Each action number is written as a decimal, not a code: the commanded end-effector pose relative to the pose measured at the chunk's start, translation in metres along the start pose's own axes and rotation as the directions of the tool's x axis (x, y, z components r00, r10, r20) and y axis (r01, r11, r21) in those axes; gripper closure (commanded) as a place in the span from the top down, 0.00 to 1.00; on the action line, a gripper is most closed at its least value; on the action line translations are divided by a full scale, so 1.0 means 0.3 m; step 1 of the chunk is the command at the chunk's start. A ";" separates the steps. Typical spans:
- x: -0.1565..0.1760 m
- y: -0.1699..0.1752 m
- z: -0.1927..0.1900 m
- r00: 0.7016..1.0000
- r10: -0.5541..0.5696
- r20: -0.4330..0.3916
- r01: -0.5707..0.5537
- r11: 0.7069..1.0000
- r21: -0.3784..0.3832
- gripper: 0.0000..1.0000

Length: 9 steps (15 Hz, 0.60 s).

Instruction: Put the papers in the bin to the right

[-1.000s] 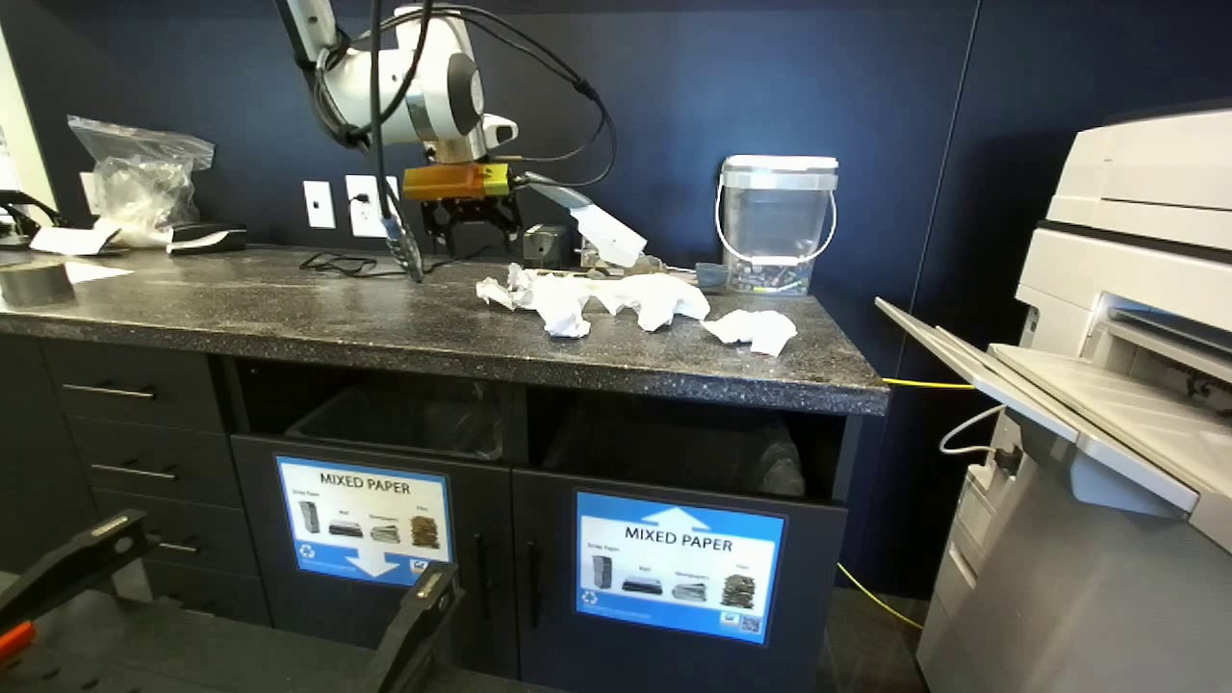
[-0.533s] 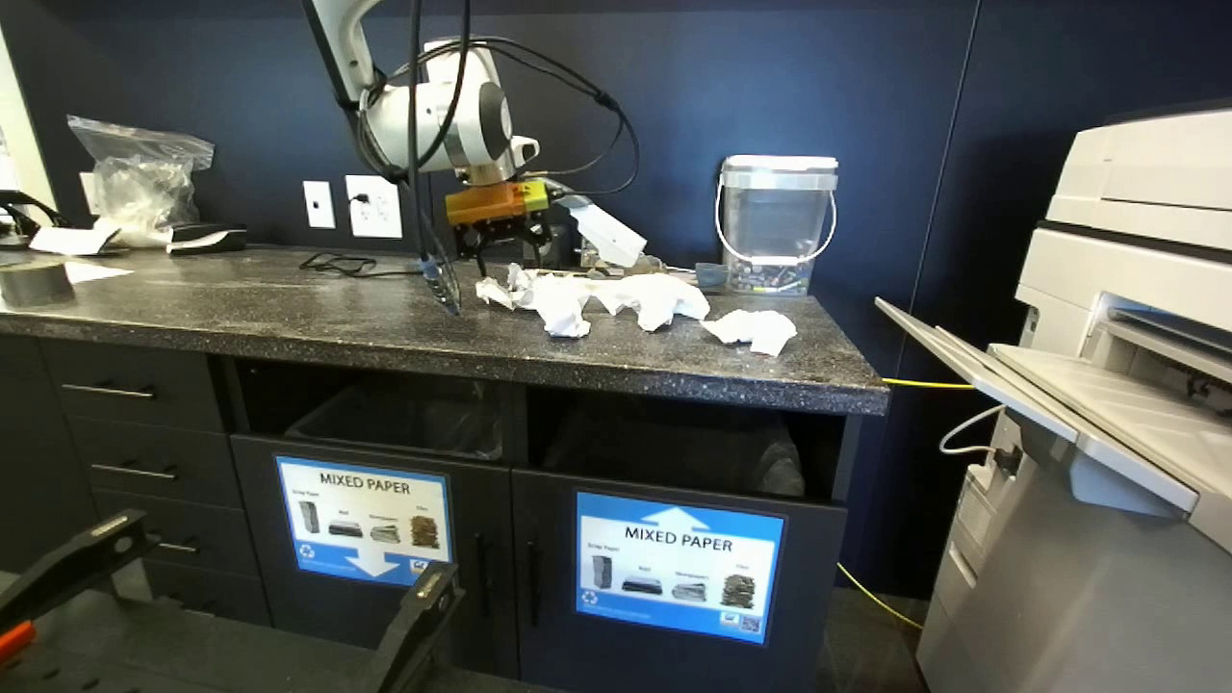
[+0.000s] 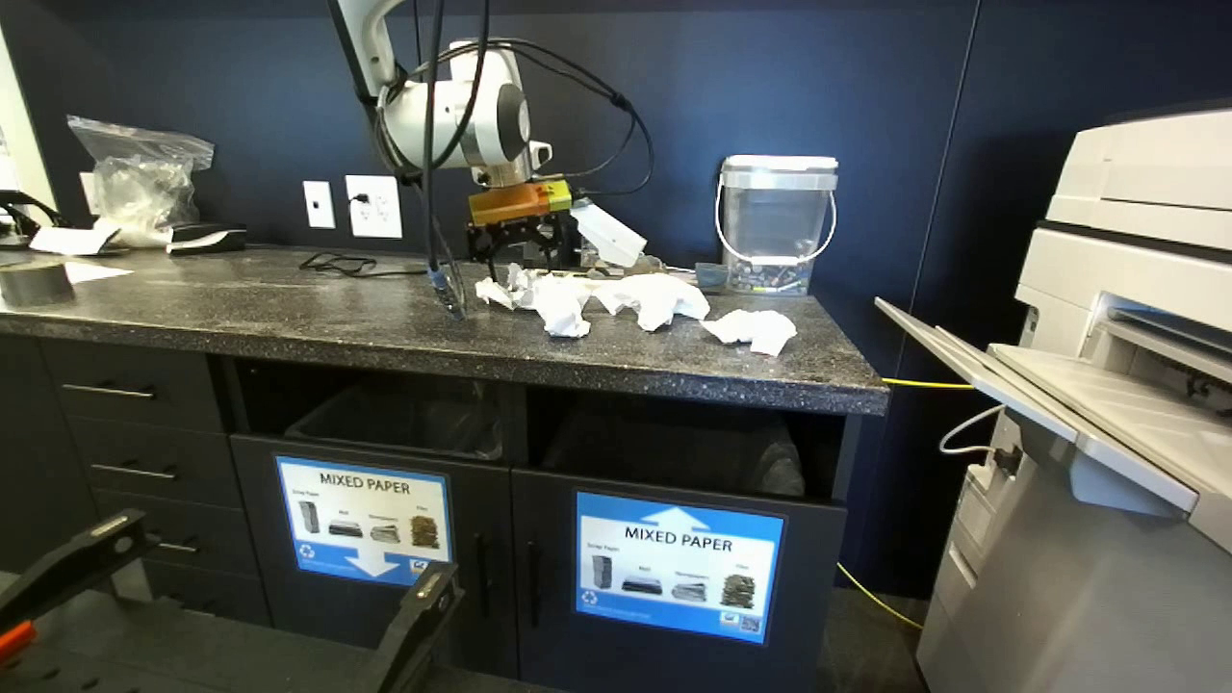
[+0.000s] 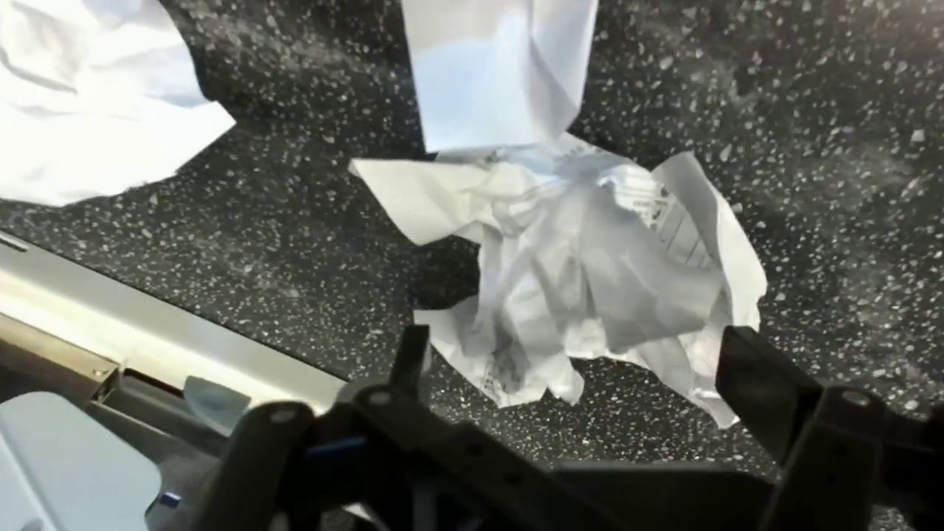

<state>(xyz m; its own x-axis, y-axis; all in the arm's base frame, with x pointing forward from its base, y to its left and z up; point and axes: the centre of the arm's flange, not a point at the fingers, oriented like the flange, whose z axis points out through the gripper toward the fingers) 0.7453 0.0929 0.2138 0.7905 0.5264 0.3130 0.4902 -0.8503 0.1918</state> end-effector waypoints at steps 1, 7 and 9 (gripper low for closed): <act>0.004 0.032 0.039 0.999 -0.040 -0.011 0.040 0.997 0.065 1.00; -0.029 0.020 0.145 0.999 -0.045 -0.004 0.045 0.997 0.066 1.00; -0.029 0.026 0.150 0.999 -0.045 -0.009 0.045 0.997 0.062 0.73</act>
<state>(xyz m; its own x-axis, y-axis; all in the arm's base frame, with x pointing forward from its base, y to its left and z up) 0.7444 0.0832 0.1732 0.7817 0.5534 0.2875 0.5366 -0.8318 0.1419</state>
